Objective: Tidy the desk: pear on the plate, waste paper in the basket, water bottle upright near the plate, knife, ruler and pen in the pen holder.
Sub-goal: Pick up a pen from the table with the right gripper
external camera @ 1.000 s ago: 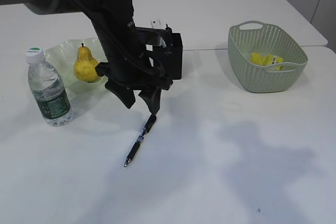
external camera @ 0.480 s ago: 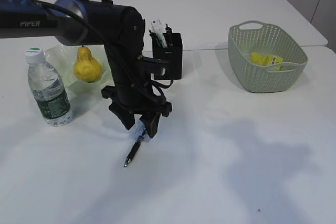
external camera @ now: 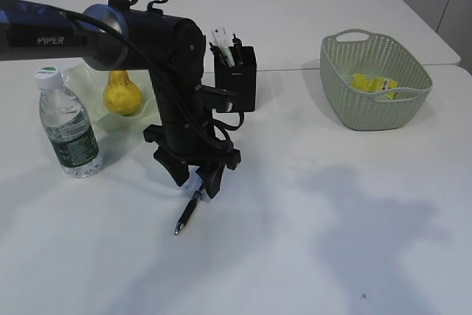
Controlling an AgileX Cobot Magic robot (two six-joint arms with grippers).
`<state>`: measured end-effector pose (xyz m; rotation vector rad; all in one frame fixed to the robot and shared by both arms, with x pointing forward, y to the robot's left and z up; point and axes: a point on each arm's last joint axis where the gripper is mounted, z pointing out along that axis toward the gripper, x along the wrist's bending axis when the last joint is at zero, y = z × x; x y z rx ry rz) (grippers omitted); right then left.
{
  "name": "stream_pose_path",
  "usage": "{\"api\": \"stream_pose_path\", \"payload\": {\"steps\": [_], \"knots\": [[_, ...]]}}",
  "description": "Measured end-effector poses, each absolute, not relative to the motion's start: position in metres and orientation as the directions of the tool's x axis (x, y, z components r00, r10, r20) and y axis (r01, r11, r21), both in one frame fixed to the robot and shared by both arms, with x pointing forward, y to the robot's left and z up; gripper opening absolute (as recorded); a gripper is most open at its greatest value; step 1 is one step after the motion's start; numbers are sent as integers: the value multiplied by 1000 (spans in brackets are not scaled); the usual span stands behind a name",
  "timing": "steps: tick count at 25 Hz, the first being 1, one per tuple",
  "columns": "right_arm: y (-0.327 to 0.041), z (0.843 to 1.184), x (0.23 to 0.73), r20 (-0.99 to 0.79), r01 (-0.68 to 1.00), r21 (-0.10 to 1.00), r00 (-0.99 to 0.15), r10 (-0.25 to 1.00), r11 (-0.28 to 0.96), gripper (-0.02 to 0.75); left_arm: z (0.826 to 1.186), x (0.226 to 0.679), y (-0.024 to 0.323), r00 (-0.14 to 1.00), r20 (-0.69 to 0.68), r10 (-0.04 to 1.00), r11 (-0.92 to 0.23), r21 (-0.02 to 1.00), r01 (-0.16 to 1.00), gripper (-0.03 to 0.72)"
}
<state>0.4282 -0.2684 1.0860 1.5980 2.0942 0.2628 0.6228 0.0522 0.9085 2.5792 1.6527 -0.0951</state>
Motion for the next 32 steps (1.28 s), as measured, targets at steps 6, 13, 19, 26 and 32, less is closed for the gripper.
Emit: {"api": "stream_pose_path", "payload": {"steps": [6,13,19,26,32], "knots": [[-268,1086,429,-262,848,439,-196,945,297,244,903,623,52,418,-89,904,-418,19,908,416],[-268,1086,429,-262,848,439,-196,945,297,244,900,623,53,420,-86,903,-421,8,907,402],[-268,1086,429,-263,848,439,-196,945,298,244,900,623,54,429,-67,901,-429,10,903,357],[-269,1086,429,-267,847,439,-196,944,300,244,900,624,55,441,-58,896,-441,11,897,341],[-269,1086,429,-269,847,439,-196,943,301,244,900,624,55,447,-58,893,-447,12,894,314]]}}
